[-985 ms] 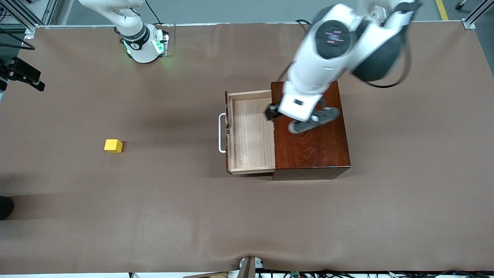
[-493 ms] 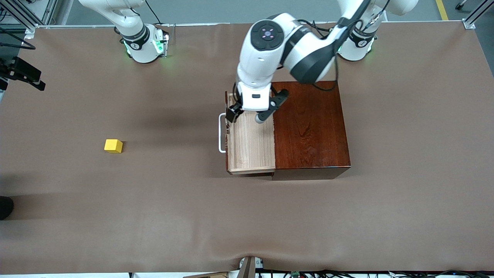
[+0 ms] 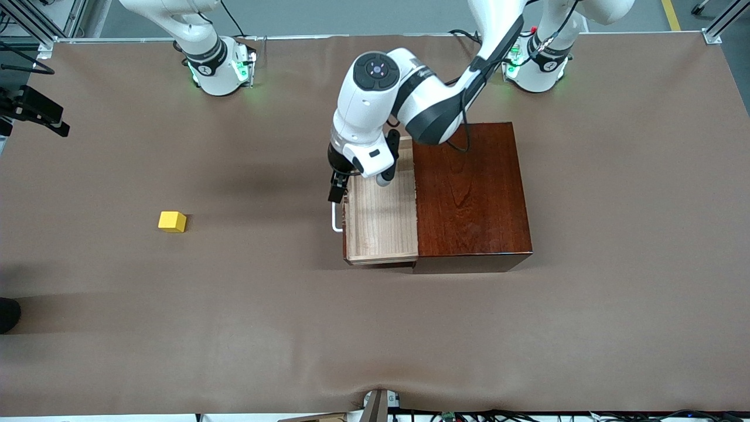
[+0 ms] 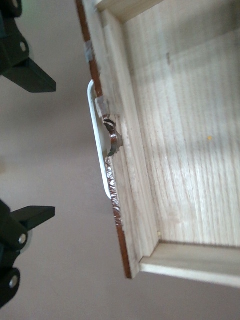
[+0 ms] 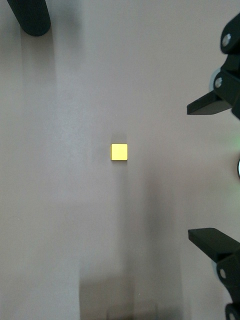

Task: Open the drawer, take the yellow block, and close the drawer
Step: 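Push the drawer closed with the left gripper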

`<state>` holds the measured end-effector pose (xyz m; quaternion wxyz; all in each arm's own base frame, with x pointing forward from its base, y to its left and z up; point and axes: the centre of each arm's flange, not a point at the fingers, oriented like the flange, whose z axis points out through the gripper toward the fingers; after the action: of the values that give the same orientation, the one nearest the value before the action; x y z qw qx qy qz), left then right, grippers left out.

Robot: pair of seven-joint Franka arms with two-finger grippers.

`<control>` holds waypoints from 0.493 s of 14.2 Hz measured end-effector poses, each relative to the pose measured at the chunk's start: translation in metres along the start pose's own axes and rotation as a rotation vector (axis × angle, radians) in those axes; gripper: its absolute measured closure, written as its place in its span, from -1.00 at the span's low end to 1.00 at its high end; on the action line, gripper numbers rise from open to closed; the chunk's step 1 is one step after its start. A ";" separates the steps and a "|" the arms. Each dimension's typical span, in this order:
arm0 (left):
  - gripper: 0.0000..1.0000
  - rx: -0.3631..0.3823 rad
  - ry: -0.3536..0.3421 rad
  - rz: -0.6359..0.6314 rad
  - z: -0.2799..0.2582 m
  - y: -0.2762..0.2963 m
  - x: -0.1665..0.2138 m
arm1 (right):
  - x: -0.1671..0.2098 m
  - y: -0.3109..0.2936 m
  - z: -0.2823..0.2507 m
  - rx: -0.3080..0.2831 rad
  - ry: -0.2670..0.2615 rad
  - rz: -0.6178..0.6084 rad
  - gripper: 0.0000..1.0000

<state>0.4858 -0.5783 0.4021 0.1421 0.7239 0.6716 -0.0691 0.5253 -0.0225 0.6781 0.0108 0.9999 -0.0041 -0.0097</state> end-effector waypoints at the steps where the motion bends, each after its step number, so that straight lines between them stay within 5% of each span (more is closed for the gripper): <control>1: -1.00 -0.007 0.007 -0.052 0.010 0.003 0.001 | 0.000 0.000 0.000 0.000 0.000 0.000 -1.00; 7: -1.00 -0.062 0.054 -0.141 0.047 0.003 -0.008 | 0.000 0.000 -0.001 0.000 0.001 0.000 -1.00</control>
<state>0.4919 -0.6000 0.3596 0.1414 0.6716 0.7263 -0.0387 0.5253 -0.0224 0.6787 0.0108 0.9999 -0.0040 -0.0090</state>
